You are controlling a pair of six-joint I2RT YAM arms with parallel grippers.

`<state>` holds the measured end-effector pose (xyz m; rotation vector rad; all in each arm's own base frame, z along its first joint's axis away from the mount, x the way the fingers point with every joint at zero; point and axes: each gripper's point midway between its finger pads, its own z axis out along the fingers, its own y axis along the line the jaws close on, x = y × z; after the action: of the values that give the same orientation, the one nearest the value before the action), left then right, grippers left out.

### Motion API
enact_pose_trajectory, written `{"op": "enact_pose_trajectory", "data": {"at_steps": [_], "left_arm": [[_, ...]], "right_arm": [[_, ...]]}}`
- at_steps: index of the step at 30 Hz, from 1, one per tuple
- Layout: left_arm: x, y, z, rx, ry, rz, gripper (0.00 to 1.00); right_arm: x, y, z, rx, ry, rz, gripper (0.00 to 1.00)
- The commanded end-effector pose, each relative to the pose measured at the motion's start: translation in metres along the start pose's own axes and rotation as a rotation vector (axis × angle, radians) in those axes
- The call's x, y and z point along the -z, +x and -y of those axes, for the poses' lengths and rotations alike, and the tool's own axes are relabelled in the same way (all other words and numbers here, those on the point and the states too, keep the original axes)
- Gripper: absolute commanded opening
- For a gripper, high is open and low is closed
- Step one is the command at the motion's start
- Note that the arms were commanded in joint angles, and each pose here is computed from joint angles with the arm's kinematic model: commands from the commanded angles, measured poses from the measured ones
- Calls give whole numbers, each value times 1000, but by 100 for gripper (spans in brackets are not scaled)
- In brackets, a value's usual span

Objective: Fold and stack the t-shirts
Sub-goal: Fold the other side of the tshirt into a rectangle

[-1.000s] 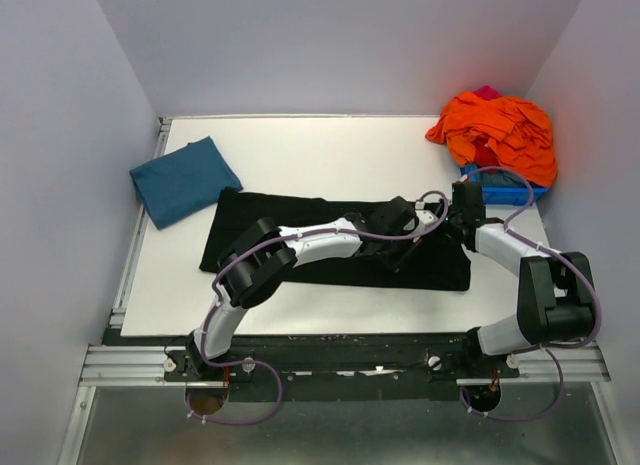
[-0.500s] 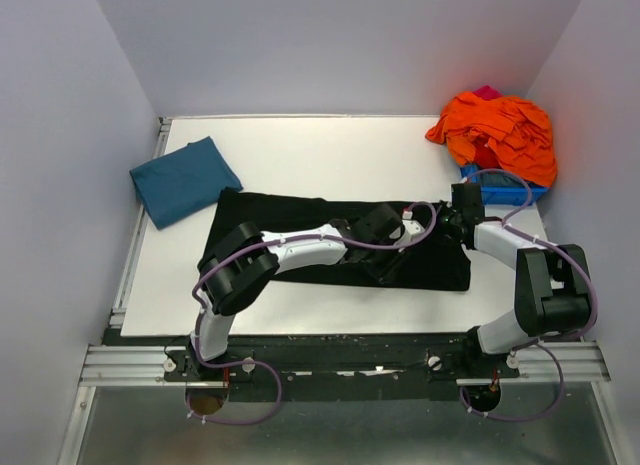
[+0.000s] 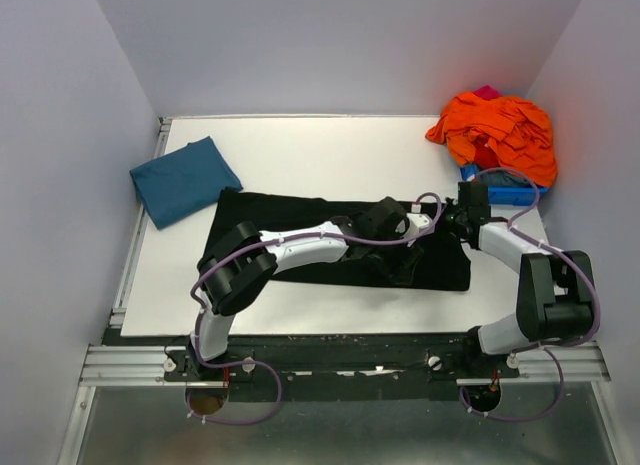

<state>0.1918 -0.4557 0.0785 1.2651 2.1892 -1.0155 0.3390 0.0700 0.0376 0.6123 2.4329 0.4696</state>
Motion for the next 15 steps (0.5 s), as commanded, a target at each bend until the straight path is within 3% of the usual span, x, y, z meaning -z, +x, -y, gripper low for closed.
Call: {"op": "enact_pose_trajectory", "data": {"at_steps": [1,8,12,15], "left_arm": [[-8,-38,6,11,19,86,65],[1,-45,-16,64,-47,127,63],[15,-29,-20,106,-50,108,61],[23,-16,-19,120,-61,120,67]], "right_arm": [[11,-11,-2,-23,-23,46,1],[32,-8,0,1,-33,81,1],[48,30,-5,14,-117,-39,1],[62,53,4,-5,-95,-100,2]]}}
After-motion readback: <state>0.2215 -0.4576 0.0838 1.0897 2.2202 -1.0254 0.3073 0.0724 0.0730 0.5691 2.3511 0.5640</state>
